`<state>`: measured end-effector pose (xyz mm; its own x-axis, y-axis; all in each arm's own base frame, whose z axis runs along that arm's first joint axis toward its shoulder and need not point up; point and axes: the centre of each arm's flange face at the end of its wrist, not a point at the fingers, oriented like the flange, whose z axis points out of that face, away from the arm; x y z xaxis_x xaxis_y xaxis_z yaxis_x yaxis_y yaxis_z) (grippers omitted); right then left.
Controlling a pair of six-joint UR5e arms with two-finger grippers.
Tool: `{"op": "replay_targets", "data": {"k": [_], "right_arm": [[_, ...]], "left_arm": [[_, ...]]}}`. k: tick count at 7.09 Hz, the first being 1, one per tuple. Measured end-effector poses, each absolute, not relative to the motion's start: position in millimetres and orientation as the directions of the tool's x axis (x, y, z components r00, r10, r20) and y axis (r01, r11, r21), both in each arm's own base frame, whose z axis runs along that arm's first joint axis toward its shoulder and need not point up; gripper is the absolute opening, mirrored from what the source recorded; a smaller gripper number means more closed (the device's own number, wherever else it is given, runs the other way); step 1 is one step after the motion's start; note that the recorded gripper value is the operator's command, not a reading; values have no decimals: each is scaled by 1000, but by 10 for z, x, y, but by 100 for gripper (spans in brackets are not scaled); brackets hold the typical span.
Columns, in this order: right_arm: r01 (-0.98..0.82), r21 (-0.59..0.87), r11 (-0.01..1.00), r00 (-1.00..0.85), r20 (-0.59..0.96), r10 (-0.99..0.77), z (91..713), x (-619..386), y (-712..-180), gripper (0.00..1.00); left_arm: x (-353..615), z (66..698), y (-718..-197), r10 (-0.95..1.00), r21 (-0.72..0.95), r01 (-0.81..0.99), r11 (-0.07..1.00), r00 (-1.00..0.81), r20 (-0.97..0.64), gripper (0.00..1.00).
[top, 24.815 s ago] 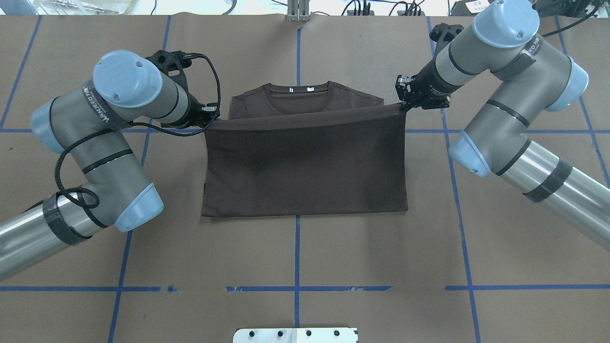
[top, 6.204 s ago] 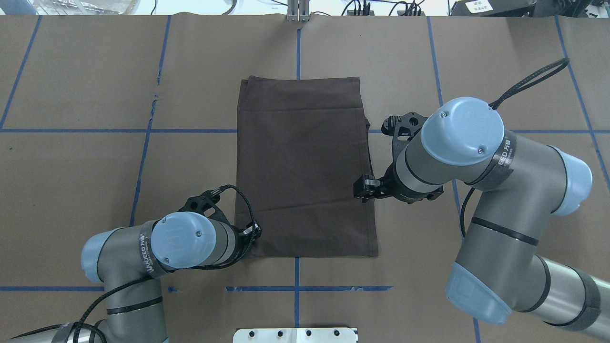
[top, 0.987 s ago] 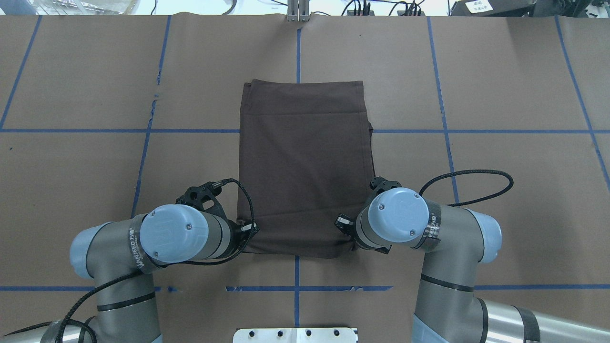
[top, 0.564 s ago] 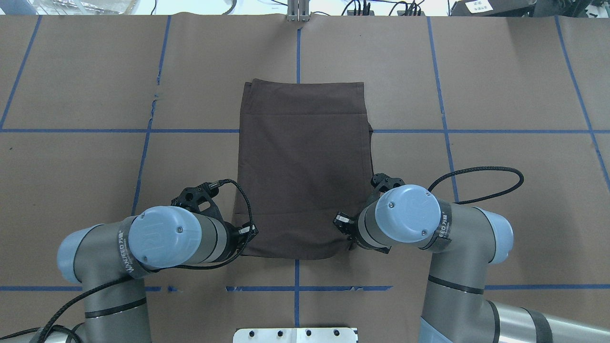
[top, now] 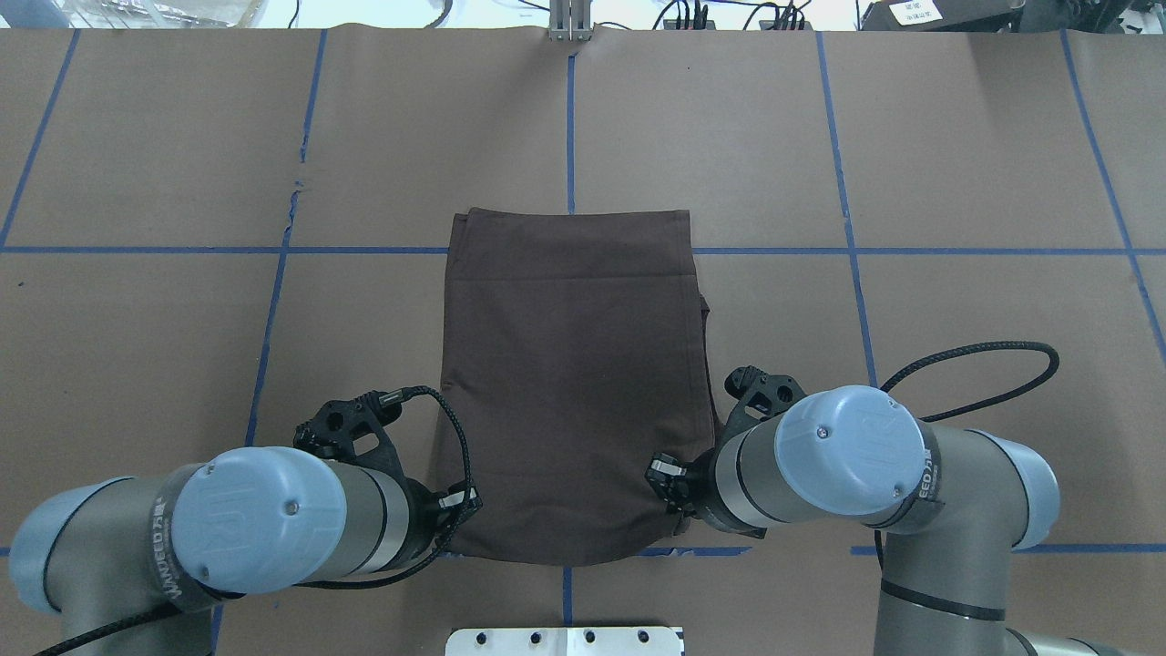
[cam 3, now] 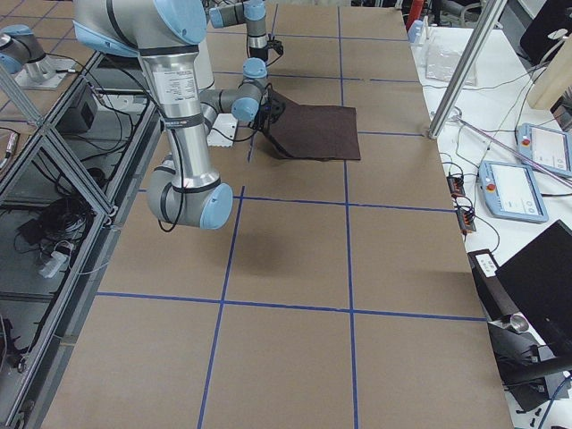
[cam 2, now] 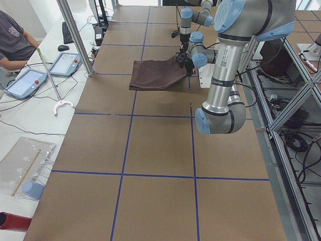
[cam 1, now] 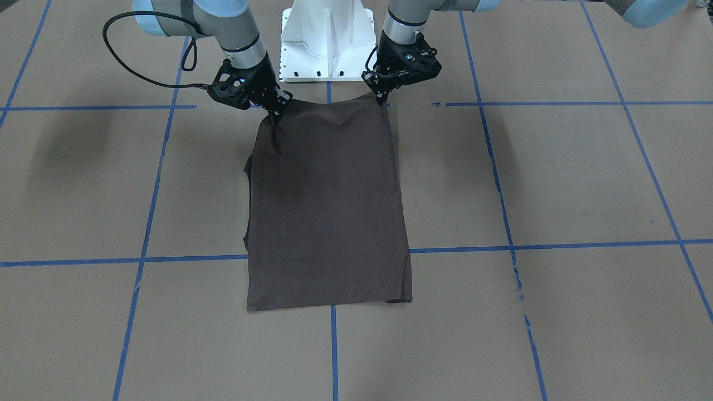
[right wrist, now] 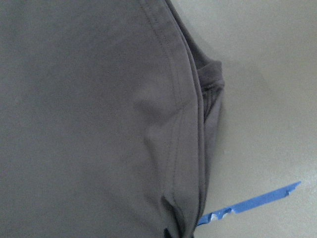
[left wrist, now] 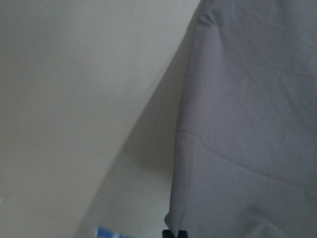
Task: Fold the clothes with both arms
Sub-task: 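Lift the near edge with both grippers and fold it toward the far edge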
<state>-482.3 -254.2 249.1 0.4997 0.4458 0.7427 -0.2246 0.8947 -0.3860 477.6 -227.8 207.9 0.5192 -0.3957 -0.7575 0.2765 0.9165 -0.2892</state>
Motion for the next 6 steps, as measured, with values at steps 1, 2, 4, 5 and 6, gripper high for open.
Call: {"op": "replay_targets", "data": {"k": [1,2,4,5,6], "right_arm": [[-213,-389,897,500,745,441,2476,-4838,-2520,0],[-223,-385,895,493,748,445,2469,-4840,-2604,0],[-289,-396,872,466,737,489,2480,-4744,-3085,0],[-318,-413,854,455,723,519,2474,-4756,-3406,0],[-342,-429,836,447,708,547,2441,-4824,-3726,0]], "left_arm": [[4747,2069,-2239,-385,-286,263,921,525,-759,0],[4727,2066,-2299,-379,-280,261,924,528,-760,0],[4595,2057,-2740,-368,-236,303,923,519,-772,0],[4541,2014,-3027,-368,-214,336,917,508,-779,0],[4536,1970,-3308,-371,-196,368,909,501,-782,0]]}}
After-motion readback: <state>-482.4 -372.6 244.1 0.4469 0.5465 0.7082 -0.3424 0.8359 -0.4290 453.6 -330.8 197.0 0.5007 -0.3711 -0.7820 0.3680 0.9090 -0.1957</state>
